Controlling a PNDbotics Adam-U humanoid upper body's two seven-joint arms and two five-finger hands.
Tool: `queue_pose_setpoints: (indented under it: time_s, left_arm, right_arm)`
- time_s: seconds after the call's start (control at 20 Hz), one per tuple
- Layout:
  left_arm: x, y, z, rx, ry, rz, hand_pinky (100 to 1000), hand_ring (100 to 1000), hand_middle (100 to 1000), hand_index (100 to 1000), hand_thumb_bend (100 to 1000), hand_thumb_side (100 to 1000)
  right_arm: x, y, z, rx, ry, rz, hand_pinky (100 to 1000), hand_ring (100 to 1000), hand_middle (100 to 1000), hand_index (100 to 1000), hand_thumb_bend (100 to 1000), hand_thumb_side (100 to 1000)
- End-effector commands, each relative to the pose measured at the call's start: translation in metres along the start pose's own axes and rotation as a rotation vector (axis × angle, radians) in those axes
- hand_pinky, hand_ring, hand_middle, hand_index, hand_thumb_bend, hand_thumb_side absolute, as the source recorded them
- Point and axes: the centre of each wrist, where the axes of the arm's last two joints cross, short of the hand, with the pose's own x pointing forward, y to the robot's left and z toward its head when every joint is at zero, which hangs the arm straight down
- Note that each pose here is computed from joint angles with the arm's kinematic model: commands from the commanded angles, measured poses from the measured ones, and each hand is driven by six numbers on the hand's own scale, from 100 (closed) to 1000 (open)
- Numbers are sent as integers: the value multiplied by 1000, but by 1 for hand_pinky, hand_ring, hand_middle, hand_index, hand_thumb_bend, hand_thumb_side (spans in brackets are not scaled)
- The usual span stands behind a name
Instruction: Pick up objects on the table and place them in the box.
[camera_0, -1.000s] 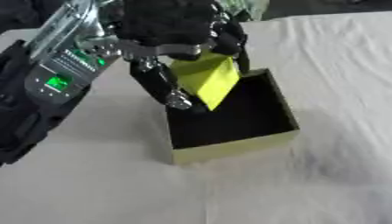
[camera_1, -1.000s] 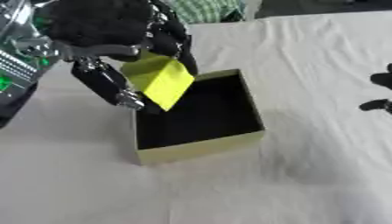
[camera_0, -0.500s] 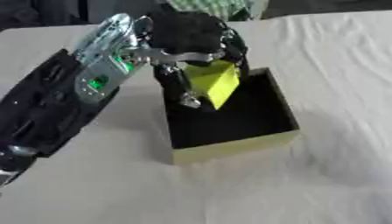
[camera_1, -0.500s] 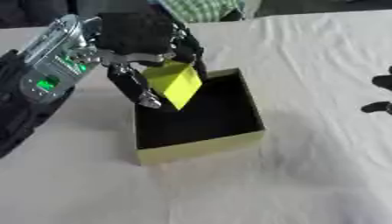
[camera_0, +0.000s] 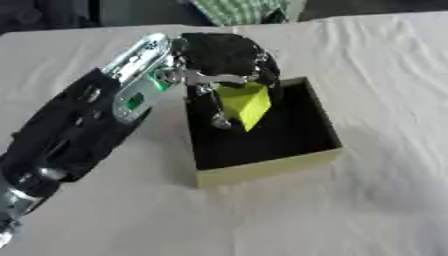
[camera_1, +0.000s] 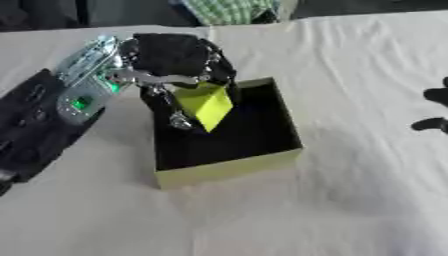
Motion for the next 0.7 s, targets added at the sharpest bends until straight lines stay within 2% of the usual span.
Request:
queue_pose_setpoints:
  time_s: [0.05, 0.55, 0.65, 0.7]
  left_arm:
    - [-2, 5, -2, -9, -18, -24, 724, 562, 532, 770, 499, 138]
    - [-1, -13, -9, -62, -36, -18, 756, 641, 626, 814, 585, 209]
    - [0, -15, -11, -68, -44, -21, 763, 666, 657, 825, 632, 247]
    - [0, -16, -11, -70, -46, -25, 769, 684, 678, 833, 688, 294]
  right_arm:
    - [4, -3, -3, 6, -17, 9, 575, 858, 721, 867, 100, 765]
    - [4, -2, -4, 11, -17, 9, 575, 858, 721, 868, 100, 765]
    - [4, -2, -4, 11, -16, 9, 575, 858, 721, 867, 100, 765]
    - [4, -2, -4, 12, -16, 9, 575, 858, 722, 867, 100, 765]
